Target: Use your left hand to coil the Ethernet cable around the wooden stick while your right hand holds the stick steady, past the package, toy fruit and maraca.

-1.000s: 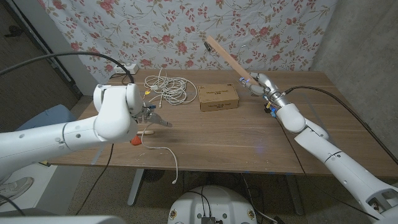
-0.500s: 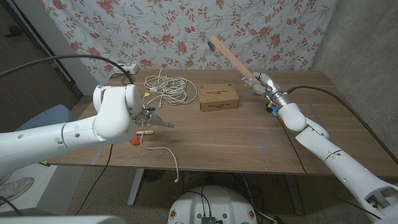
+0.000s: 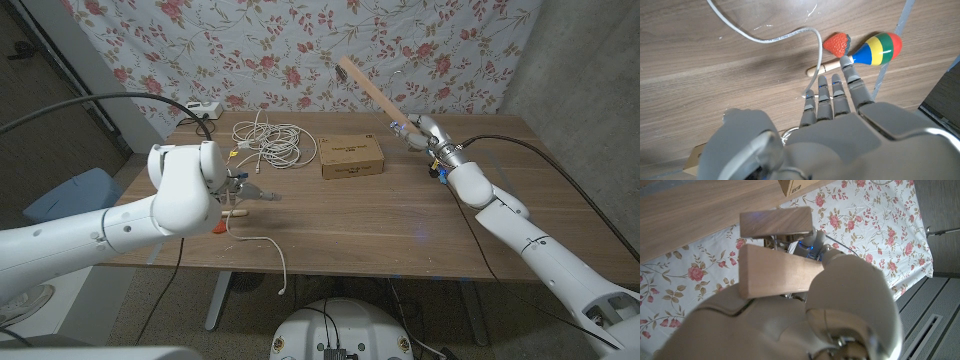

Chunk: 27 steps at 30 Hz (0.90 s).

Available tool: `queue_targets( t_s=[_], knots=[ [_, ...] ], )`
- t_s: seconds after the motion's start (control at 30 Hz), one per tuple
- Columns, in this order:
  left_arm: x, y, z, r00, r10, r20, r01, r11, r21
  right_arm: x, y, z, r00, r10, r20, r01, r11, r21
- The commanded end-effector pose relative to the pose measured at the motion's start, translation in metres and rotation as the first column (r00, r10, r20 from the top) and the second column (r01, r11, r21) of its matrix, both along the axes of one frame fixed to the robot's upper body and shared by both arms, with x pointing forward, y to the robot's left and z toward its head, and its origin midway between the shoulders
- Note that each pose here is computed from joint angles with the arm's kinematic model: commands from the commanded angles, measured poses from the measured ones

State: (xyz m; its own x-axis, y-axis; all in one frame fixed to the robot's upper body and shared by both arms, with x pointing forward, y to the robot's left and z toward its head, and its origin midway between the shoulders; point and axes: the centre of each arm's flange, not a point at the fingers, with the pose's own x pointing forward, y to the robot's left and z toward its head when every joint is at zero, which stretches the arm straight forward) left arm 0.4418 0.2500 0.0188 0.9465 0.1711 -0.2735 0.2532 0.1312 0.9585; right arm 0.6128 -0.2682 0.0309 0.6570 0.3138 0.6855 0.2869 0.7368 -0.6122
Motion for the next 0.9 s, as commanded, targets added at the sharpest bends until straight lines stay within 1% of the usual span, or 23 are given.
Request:
queue_targets(
  t_s=[0.03, 0.13, 0.27, 0.33, 0.37, 0.4, 0.43, 0.47, 0.5, 0.53, 0.57, 0.6, 0.63, 0.7, 0.73, 0.77, 0.8, 0.9],
  knots=[
    [0.008, 0.011, -0.017, 0.997, 0.022, -0.078, -0.026, 0.999, -0.045, 0.008, 0.000, 0.007, 1.000, -0.001, -0.002, 0.001, 1.000, -0.006],
    [0.014, 0.013, -0.022, 0.994, 0.032, -0.107, -0.039, 0.997, -0.062, 0.011, 0.000, 0.008, 1.000, -0.001, -0.011, 0.001, 1.000, -0.013],
    [0.026, 0.015, -0.029, 0.992, 0.056, -0.117, -0.064, 0.996, -0.066, 0.014, 0.000, 0.009, 1.000, -0.004, -0.016, 0.004, 1.000, -0.016],
    [0.031, 0.015, -0.033, 0.992, 0.077, -0.097, -0.084, 0.995, -0.062, 0.015, 0.000, 0.010, 1.000, -0.005, -0.019, 0.004, 1.000, -0.016],
    [0.034, 0.016, -0.036, 0.991, 0.085, -0.099, -0.092, 0.993, -0.073, 0.016, 0.000, 0.011, 1.000, -0.007, -0.019, 0.007, 1.000, -0.021],
    [0.036, 0.018, -0.038, 0.992, 0.106, -0.067, -0.112, 0.988, -0.103, 0.017, 0.001, 0.011, 1.000, -0.008, -0.022, 0.008, 1.000, -0.022],
    [0.037, 0.018, -0.041, 0.989, 0.147, -0.002, -0.146, 0.979, -0.141, 0.018, 0.001, 0.012, 1.000, -0.006, -0.025, 0.006, 1.000, -0.020],
    [0.039, 0.018, -0.043, 0.982, 0.185, 0.042, -0.175, 0.969, -0.172, 0.019, 0.002, 0.012, 1.000, -0.009, -0.026, 0.008, 1.000, -0.021],
    [0.041, 0.019, -0.045, 0.970, 0.229, 0.083, -0.207, 0.955, -0.210, 0.020, 0.002, 0.012, 1.000, -0.010, -0.029, 0.009, 1.000, -0.025],
    [0.041, 0.018, -0.047, 0.951, 0.282, 0.126, -0.245, 0.938, -0.246, 0.022, 0.003, 0.013, 0.999, -0.008, -0.033, 0.007, 1.000, -0.023],
    [0.041, 0.019, -0.048, 0.907, 0.402, 0.130, -0.360, 0.896, -0.259, 0.023, 0.003, 0.013, 0.999, -0.007, -0.033, 0.007, 1.000, -0.025],
    [0.041, 0.019, -0.048, 0.868, 0.493, 0.056, -0.462, 0.845, -0.270, 0.023, 0.004, 0.014, 0.999, -0.009, -0.033, 0.008, 1.000, -0.029],
    [0.040, 0.019, -0.049, 0.853, 0.519, 0.052, -0.484, 0.825, -0.292, 0.024, 0.005, 0.014, 0.999, -0.009, -0.034, 0.008, 1.000, -0.028],
    [0.039, 0.019, -0.046, 0.839, 0.529, 0.131, -0.461, 0.817, -0.346, 0.026, 0.005, 0.016, 0.999, -0.008, -0.033, 0.007, 1.000, -0.028],
    [0.037, 0.019, -0.045, 0.825, 0.538, 0.175, -0.449, 0.811, -0.374, 0.027, 0.006, 0.016, 0.999, -0.008, -0.032, 0.007, 1.000, -0.029],
    [0.035, 0.021, -0.042, 0.803, 0.546, 0.240, -0.414, 0.800, -0.434, 0.028, 0.006, 0.018, 0.999, -0.006, -0.031, 0.005, 1.000, -0.027],
    [0.035, 0.021, -0.042, 0.801, 0.544, 0.250, -0.407, 0.801, -0.439, 0.028, 0.006, 0.018, 1.000, -0.005, -0.031, 0.004, 1.000, -0.027],
    [0.033, 0.023, -0.037, 0.774, 0.533, 0.342, -0.327, 0.798, -0.506, 0.029, 0.006, 0.020, 1.000, -0.004, -0.026, 0.003, 1.000, -0.025]
  ],
)
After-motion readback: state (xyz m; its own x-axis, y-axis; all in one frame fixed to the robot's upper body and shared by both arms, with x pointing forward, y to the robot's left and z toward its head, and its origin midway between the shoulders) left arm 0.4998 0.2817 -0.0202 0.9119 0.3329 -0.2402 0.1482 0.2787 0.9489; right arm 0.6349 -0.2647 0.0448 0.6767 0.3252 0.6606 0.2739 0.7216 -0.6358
